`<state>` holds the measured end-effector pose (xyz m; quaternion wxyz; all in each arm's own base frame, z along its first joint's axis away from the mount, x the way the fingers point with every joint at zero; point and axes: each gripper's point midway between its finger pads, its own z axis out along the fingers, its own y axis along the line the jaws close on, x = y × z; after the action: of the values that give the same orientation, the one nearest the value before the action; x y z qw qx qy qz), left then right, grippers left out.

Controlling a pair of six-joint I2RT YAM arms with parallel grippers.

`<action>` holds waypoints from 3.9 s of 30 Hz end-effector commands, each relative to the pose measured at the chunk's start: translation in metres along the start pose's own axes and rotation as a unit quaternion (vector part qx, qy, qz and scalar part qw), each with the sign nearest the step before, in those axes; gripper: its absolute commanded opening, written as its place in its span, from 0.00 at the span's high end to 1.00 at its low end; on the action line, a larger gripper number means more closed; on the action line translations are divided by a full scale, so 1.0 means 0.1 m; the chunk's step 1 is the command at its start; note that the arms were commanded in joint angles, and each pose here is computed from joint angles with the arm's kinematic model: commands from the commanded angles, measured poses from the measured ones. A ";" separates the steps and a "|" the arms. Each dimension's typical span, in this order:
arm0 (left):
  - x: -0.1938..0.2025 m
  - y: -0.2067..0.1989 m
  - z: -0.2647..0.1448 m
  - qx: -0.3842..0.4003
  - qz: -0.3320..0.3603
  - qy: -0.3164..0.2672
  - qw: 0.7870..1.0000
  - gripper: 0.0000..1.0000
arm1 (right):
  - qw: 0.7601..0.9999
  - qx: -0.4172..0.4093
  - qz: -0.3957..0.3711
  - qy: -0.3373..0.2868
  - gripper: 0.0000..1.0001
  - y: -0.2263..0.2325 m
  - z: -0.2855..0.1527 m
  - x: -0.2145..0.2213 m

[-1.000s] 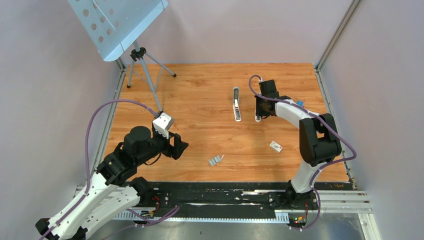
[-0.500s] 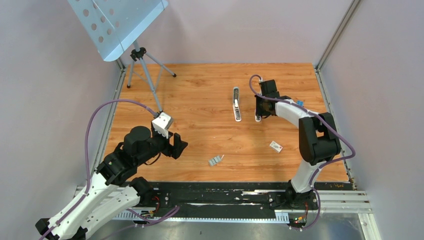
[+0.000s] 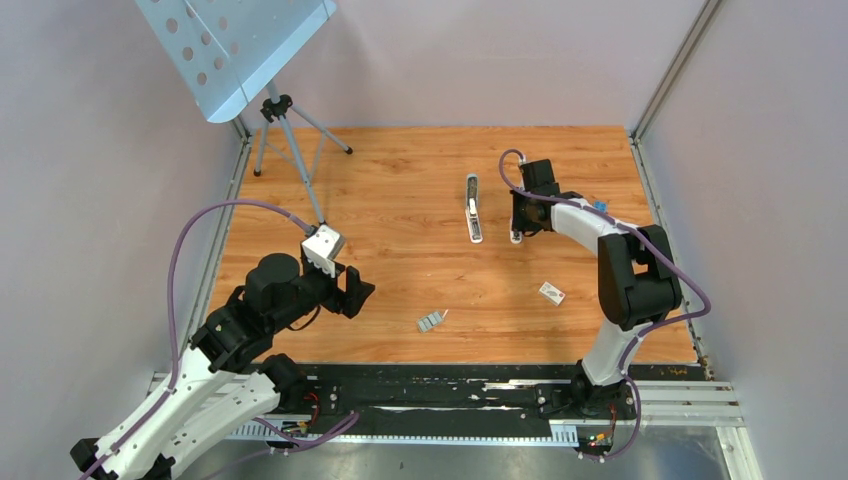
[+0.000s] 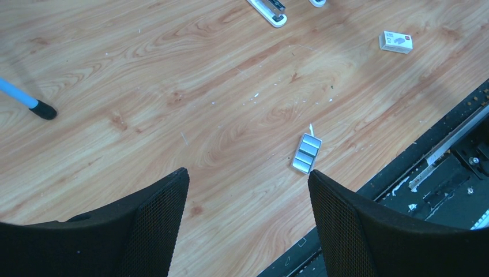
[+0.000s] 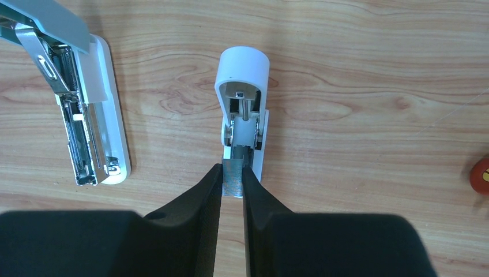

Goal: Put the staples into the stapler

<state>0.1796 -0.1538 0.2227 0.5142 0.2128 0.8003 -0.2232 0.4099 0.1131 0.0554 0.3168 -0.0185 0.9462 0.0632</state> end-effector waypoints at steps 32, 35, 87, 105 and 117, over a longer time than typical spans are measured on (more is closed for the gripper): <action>0.02 0.03 -0.02 -0.006 0.006 -0.002 1.000 0.21 | 1.000 0.007 -0.004 -0.002 0.80 -0.08 0.06 -0.10; 0.02 0.04 -0.02 -0.006 0.006 -0.002 1.000 0.21 | 1.000 0.008 -0.004 -0.001 0.80 -0.09 0.07 -0.09; 0.02 0.04 -0.02 -0.008 0.009 -0.003 1.000 0.21 | 0.999 0.032 0.008 0.034 0.80 -0.17 0.21 0.11; 0.01 0.04 -0.03 -0.008 0.009 -0.004 1.000 0.20 | 0.999 0.021 0.017 0.021 0.80 -0.10 0.08 -0.07; 0.02 0.05 -0.02 -0.009 0.009 -0.002 1.000 0.20 | 0.999 0.022 0.018 0.025 0.81 -0.10 0.08 -0.04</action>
<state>0.1796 -0.1521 0.2242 0.5186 0.2122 0.7983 -0.2207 0.4186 0.1091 0.0497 0.3005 -0.0079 0.9526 0.0463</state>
